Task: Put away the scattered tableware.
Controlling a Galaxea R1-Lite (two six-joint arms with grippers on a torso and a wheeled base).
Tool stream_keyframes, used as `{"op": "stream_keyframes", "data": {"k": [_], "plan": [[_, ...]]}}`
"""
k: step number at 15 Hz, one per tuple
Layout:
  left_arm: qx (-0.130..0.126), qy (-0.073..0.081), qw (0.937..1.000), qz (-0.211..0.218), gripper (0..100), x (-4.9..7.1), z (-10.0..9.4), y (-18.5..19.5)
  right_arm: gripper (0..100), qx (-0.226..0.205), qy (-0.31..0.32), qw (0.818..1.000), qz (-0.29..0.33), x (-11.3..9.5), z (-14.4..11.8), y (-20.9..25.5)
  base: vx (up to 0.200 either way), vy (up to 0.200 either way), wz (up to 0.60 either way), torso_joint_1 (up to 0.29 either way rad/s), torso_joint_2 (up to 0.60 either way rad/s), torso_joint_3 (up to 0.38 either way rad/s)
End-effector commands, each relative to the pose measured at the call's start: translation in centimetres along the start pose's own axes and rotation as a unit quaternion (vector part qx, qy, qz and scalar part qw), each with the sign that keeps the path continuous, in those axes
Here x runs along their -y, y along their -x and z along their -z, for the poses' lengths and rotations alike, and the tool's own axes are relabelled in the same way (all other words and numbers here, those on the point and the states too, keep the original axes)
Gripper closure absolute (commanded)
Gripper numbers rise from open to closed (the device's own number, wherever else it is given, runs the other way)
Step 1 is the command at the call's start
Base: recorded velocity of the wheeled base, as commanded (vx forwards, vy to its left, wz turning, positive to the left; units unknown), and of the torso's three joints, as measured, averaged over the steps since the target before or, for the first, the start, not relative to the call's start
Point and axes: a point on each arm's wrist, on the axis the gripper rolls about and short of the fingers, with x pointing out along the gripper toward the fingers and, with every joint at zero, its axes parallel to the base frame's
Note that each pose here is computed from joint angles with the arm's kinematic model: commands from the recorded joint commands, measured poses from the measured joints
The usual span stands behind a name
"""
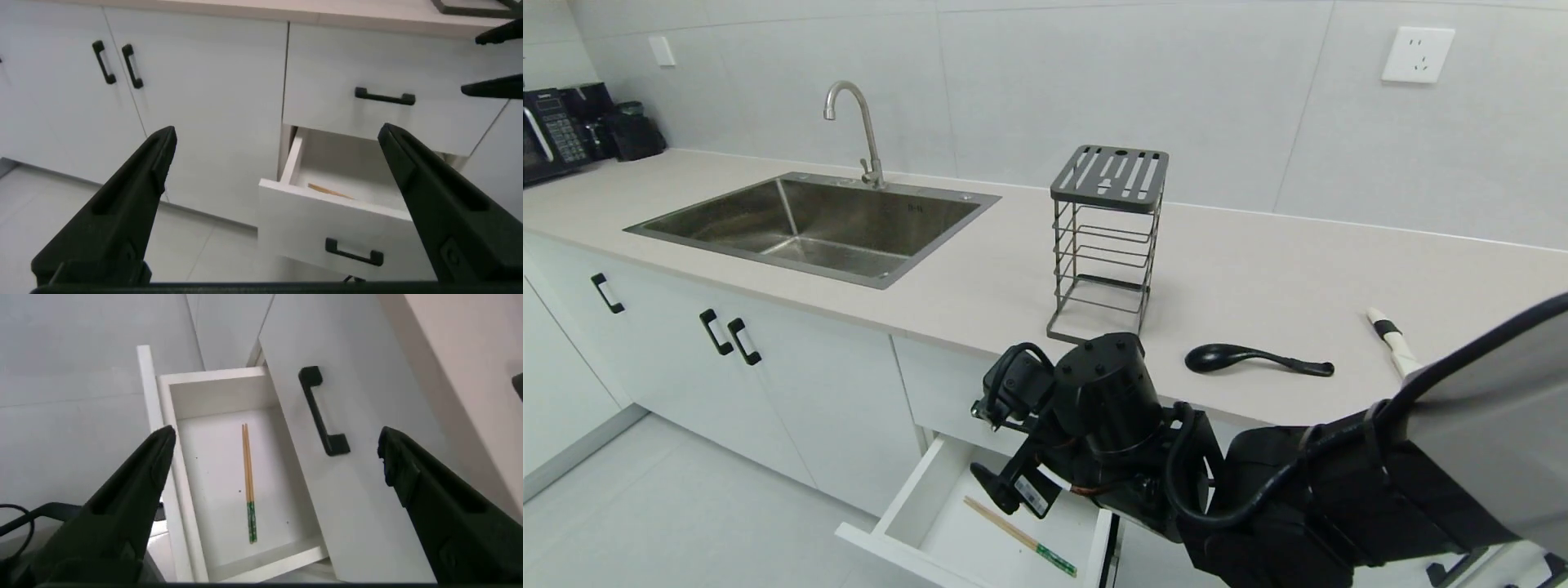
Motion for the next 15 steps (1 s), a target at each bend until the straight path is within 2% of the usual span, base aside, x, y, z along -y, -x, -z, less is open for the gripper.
{"op": "stream_keyframes", "data": {"k": [1, 10, 13, 15], "plan": [[-0.001, 0.000, 1.0000, 0.000, 0, 0.0, 0.0, 0.0, 0, -0.001, 0.001, 1.000, -0.003, -0.2, 0.0, 0.0, 0.000, 0.000, 0.00, 0.315, -0.49, -0.251], [-0.001, 0.000, 1.0000, 0.000, 0, 0.0, 0.0, 0.0, 0, -0.001, 0.005, 1.000, -0.010, -0.8, 0.1, 0.0, 0.000, 0.000, 0.00, 0.282, -0.52, -0.250], [-0.001, 0.000, 1.0000, 0.001, 0, 0.0, 0.0, 0.0, 0, -0.011, -0.006, 1.000, -0.020, -1.0, 0.8, 0.4, 0.000, 0.000, 0.00, 0.090, -0.17, -0.080], [-0.001, 0.000, 1.0000, 0.000, 0, 0.0, 0.0, 0.0, 0, 0.000, -0.028, 0.998, -0.058, -1.1, 2.2, 1.7, 0.000, 0.000, 0.00, 0.000, 0.00, 0.000]]}}
